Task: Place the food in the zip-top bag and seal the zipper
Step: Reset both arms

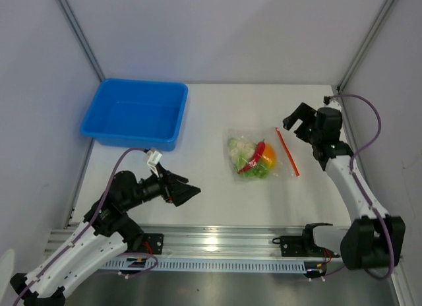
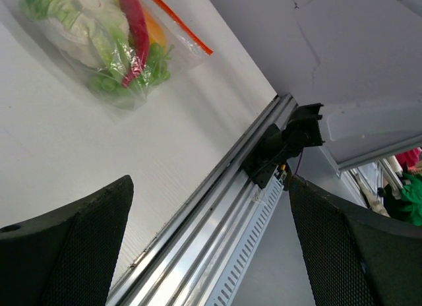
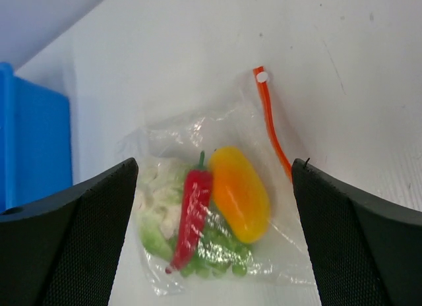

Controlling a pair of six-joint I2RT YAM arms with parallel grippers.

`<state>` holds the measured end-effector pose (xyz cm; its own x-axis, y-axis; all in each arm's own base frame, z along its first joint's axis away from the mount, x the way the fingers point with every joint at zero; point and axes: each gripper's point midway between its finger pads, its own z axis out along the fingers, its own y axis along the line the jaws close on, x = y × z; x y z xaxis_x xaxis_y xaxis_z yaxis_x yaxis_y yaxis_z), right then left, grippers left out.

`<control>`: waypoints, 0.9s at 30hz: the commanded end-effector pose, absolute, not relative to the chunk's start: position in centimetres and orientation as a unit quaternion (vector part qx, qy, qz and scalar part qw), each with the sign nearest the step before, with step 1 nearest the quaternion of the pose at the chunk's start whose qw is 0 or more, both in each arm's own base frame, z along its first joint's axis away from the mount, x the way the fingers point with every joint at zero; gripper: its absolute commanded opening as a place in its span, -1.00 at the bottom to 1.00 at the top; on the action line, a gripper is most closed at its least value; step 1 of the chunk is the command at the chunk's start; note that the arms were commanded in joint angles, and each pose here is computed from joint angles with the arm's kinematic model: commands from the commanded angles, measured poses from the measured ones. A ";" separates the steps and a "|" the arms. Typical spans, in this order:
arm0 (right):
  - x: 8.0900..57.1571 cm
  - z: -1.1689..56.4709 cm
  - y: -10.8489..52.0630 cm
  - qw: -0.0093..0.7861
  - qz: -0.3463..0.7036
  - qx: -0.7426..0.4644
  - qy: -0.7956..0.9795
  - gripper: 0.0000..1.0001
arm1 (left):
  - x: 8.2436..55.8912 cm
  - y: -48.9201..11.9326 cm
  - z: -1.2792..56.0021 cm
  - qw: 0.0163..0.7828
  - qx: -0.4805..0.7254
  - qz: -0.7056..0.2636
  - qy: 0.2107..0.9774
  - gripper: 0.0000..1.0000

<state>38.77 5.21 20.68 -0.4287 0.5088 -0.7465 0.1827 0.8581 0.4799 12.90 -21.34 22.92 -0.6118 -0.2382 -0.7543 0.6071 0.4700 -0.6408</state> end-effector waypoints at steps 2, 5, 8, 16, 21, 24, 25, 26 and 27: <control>31.5 16.8 6.6 0.426 0.194 0.200 0.861 0.99 | 15.7 -22.3 23.3 0.427 0.085 -0.500 0.749 0.99; 27.6 15.5 7.5 0.420 0.205 0.202 0.861 0.99 | 17.0 -23.4 22.7 0.408 0.075 -0.509 0.754 0.99; 24.9 15.0 8.1 0.424 0.209 0.204 0.857 0.99 | 18.1 -24.1 22.6 0.403 0.062 -0.518 0.752 0.99; 20.0 13.9 12.5 0.423 0.288 0.114 0.852 0.99 | 17.9 -23.4 23.4 0.465 0.055 -0.558 0.685 0.99; 17.3 14.3 14.4 0.449 0.378 0.102 0.803 0.99 | 14.9 -22.1 23.2 0.497 0.071 -0.611 0.611 0.99; 16.8 14.0 13.8 0.469 0.382 0.111 0.788 0.99 | 13.1 -21.5 22.3 0.501 0.078 -0.642 0.575 0.99; 17.2 13.9 13.4 0.477 0.369 0.120 0.788 0.99 | 12.9 -21.3 21.1 0.498 0.075 -0.646 0.573 0.99; 17.2 13.7 13.4 0.474 0.366 0.120 0.792 0.99 | 12.1 -21.0 21.7 0.508 0.081 -0.662 0.545 0.99; 17.2 13.4 13.6 0.469 0.363 0.119 0.796 0.99 | 11.8 -20.9 21.8 0.511 0.084 -0.668 0.535 0.99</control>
